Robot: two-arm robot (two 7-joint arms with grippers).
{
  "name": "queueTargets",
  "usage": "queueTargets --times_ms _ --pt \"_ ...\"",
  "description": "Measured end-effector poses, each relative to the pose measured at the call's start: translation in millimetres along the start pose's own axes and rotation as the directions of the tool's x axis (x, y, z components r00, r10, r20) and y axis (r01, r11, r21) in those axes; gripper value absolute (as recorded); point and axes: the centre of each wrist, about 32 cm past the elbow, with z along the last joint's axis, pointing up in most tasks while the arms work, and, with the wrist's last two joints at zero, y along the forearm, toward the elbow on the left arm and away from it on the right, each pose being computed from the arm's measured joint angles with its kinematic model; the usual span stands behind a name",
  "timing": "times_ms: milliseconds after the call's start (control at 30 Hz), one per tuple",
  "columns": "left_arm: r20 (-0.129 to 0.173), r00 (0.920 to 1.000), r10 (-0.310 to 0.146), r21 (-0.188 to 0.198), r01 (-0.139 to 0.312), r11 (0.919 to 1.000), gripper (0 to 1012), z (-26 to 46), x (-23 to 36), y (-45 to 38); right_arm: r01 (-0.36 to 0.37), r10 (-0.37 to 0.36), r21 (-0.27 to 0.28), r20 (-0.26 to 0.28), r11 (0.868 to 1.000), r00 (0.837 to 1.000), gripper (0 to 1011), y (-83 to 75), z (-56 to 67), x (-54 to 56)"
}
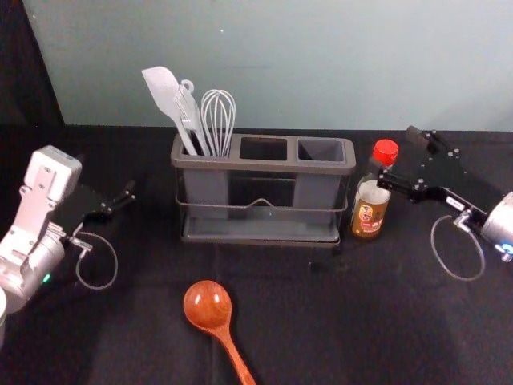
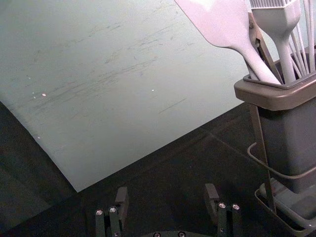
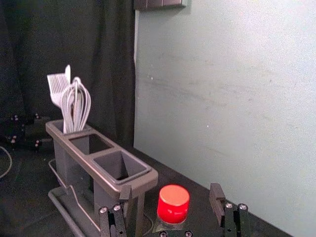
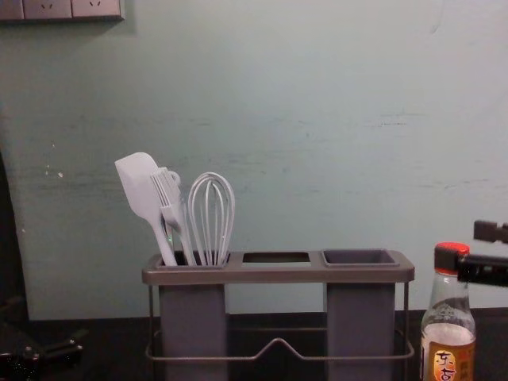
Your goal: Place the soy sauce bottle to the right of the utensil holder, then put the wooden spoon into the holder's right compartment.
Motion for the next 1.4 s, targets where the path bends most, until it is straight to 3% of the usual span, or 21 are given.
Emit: queueTargets --times_ms 167,433,633,767,900,1100,1300,1400 --pt "0.000 1.0000 0.000 0.000 0.000 1.0000 1005 0.0 0.1 0.0 0.008 -0.009 0.024 0.013 1.000 1.000 1002 -6.5 10.9 -1.5" --pt "0.000 1.0000 0.000 0.000 0.000 1.0000 1005 0.0 0.0 0.0 -0.020 0.016 0.068 0.058 0.998 0.998 1002 -17.2 37.5 -13.6" --pt "0.000 1.0000 0.000 0.000 0.000 1.0000 1005 0.0 0.0 0.0 -0.077 0.070 0.093 0.082 0.993 0.994 1002 -19.5 55.7 -28.2" --pt "0.000 1.0000 0.000 0.000 0.000 1.0000 1005 0.0 0.0 0.0 -0.159 0.150 0.086 0.103 0.983 0.983 1003 -13.8 65.7 -42.6" --pt "0.000 1.0000 0.000 0.000 0.000 1.0000 1005 0.0 0.0 0.0 -0.243 0.236 0.056 0.114 0.968 0.965 1002 -2.7 73.8 -60.3" --pt "0.000 1.0000 0.000 0.000 0.000 1.0000 1005 0.0 0.0 0.0 -0.358 0.358 -0.020 0.109 0.934 0.928 1003 22.7 80.6 -93.8" --pt "0.000 1.0000 0.000 0.000 0.000 1.0000 1005 0.0 0.0 0.0 -0.384 0.392 -0.108 0.064 0.917 0.918 1002 40.8 84.0 -117.5" --pt "0.000 1.0000 0.000 0.000 0.000 1.0000 1005 0.0 0.0 0.0 -0.384 0.394 -0.184 0.020 0.905 0.919 1002 52.0 86.1 -129.5"
